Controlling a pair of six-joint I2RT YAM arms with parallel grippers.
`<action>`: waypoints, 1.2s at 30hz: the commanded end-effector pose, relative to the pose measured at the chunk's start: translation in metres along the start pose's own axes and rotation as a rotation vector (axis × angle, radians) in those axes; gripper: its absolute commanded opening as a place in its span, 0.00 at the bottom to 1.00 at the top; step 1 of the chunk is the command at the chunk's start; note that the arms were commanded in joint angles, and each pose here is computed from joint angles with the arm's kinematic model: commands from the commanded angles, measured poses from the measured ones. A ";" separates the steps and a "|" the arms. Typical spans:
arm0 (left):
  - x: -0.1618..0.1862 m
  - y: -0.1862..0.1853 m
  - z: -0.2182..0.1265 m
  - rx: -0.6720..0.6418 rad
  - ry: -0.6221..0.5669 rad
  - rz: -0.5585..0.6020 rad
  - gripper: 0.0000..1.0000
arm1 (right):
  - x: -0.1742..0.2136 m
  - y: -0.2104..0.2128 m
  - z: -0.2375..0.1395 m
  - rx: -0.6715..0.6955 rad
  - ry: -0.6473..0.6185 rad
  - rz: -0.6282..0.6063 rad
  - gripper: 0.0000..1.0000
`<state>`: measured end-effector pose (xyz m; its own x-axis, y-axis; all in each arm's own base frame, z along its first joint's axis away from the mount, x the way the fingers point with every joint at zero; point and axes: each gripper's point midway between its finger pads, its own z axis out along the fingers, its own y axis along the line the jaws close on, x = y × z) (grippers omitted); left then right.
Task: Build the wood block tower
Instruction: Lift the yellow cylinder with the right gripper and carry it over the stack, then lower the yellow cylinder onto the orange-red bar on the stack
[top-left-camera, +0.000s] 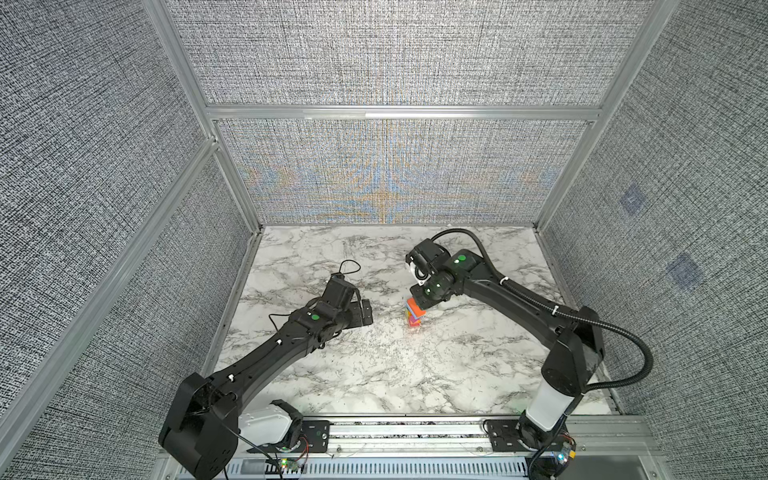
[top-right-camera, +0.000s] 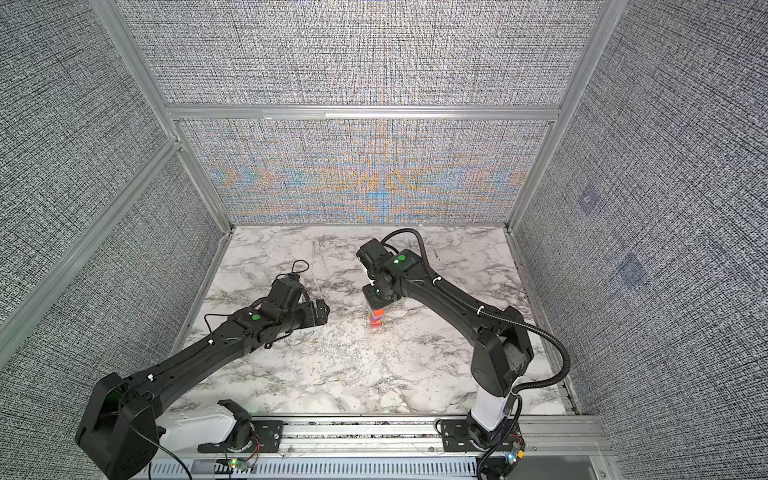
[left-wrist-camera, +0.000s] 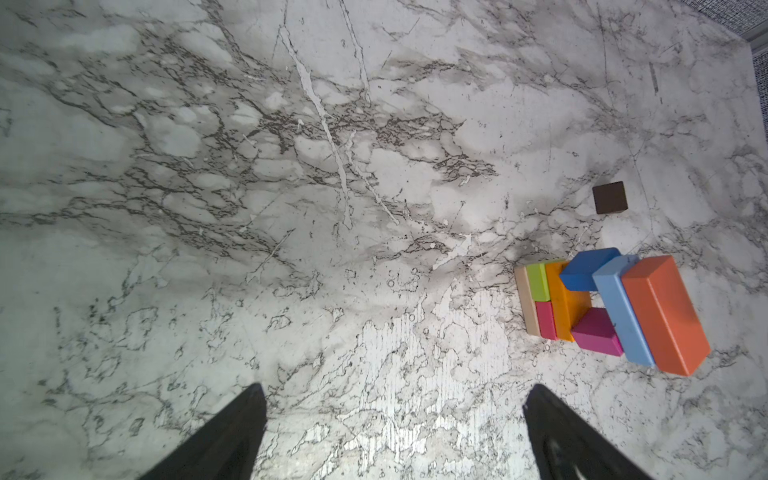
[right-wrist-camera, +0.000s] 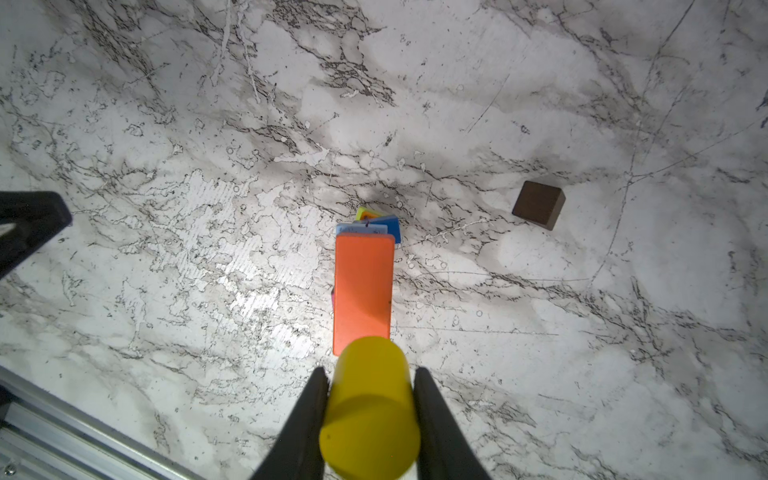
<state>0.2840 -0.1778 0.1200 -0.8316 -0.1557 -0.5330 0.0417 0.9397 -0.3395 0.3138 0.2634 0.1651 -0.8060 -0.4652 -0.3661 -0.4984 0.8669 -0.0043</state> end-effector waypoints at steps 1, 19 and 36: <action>-0.006 -0.002 0.000 0.000 -0.023 -0.001 0.99 | -0.002 0.001 0.002 0.000 0.004 0.006 0.23; -0.004 -0.002 0.003 0.007 -0.018 -0.005 0.99 | -0.003 0.005 0.013 -0.005 0.020 0.012 0.23; -0.005 -0.003 0.002 0.011 -0.020 -0.005 0.99 | -0.009 0.007 0.018 -0.005 0.025 0.017 0.23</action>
<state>0.2867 -0.1796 0.1182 -0.8288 -0.1583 -0.5367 0.0433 0.9381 -0.3435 0.3233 0.2748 0.1495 -0.8223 -0.4560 -0.3403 -0.4862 0.8739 0.0037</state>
